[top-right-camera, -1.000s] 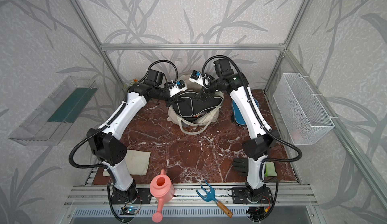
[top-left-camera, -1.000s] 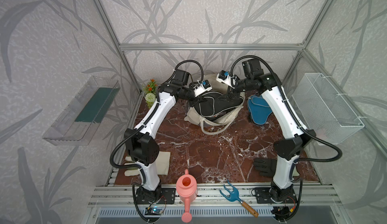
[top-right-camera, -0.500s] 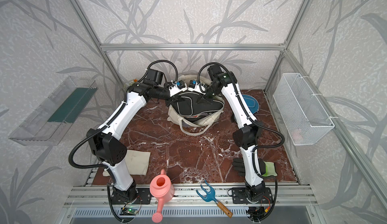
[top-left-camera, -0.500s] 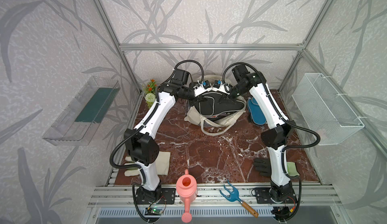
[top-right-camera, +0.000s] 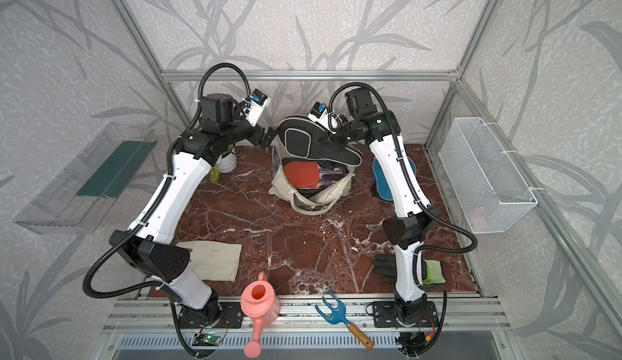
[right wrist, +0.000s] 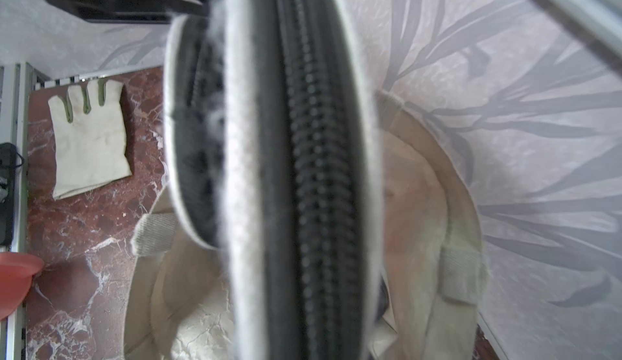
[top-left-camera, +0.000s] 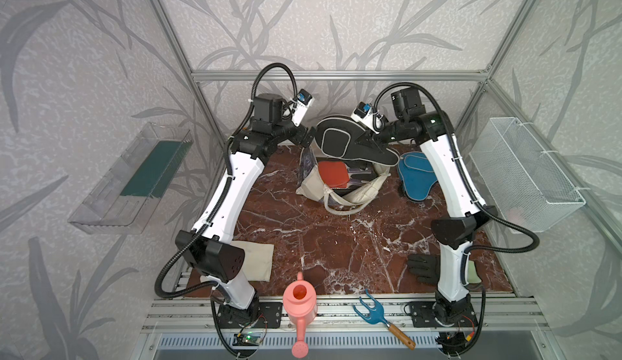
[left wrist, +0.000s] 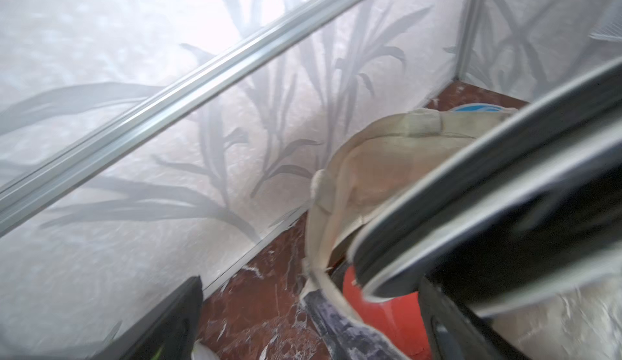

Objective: Remove the ping pong set from the canvas bag
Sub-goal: Pick up the ping pong set from the canvas bag, then place the ping pong set at the center of the board.

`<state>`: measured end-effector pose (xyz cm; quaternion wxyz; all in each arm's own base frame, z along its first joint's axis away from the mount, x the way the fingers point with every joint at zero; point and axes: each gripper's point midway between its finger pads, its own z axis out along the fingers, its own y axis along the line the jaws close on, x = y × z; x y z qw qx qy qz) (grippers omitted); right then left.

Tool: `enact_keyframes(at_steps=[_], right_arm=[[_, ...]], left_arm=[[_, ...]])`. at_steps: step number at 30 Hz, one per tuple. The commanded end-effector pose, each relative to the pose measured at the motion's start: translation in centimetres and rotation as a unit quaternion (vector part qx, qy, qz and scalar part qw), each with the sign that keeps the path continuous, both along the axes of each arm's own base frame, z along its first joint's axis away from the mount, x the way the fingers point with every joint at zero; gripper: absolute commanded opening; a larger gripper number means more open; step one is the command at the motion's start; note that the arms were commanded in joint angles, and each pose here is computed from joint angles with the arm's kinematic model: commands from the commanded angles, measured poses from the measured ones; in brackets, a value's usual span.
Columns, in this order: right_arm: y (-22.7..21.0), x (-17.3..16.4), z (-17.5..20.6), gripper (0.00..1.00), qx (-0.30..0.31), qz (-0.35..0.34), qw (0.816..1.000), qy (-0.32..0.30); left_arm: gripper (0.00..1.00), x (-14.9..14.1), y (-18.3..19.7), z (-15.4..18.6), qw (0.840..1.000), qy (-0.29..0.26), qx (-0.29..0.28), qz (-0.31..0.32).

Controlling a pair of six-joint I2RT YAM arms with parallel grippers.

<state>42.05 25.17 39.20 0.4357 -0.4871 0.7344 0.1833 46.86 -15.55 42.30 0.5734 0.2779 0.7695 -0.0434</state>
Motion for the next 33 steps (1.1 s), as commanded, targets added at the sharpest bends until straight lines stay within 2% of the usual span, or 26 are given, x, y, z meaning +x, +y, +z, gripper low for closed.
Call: enact_keyframes(at_steps=[1, 5, 9, 14, 16, 19, 24, 29, 33], right_arm=[[-2.8, -1.6, 8.3, 0.00, 0.089, -0.048, 0.993, -0.062], [-6.2, -1.2, 10.8, 0.00, 0.114, -0.122, 0.983, -0.078], [-10.4, -1.1, 12.0, 0.00, 0.118, -0.222, 0.964, -0.090], [-15.2, -3.9, 12.9, 0.00, 0.118, -0.329, 0.929, -0.119], [-16.7, -5.3, 11.6, 0.00, 0.118, -0.357, 0.920, -0.107], [-18.9, -7.7, 8.5, 0.00, 0.108, -0.404, 0.905, -0.079], [-21.1, -12.1, -1.0, 0.00, 0.093, -0.462, 0.882, 0.015], [-22.3, -15.8, -11.0, 0.00, 0.108, -0.505, 0.845, 0.142], [-23.0, -17.9, -15.3, 0.00, 0.126, -0.535, 0.812, 0.195]], left_arm=[[0.99, 1.1, 3.5, -1.2, 0.993, 0.040, -0.026, 0.112], [0.99, 1.2, 3.6, -3.6, 0.988, 0.078, -0.038, 0.130], [0.99, 1.5, 3.0, -6.4, 0.982, 0.131, -0.045, 0.130], [0.99, 2.0, 0.5, -8.7, 0.978, 0.179, -0.074, 0.081], [0.99, 2.2, -0.4, -8.9, 0.975, 0.191, -0.088, 0.065], [0.99, 2.7, -1.2, -9.3, 0.972, 0.203, -0.105, 0.055], [0.99, 2.5, -2.6, -9.6, 0.966, 0.224, -0.126, 0.028], [0.99, 1.9, -2.8, -9.3, 0.966, 0.221, -0.134, 0.024], [0.99, 1.8, -2.5, -9.4, 0.965, 0.221, -0.137, 0.035]])
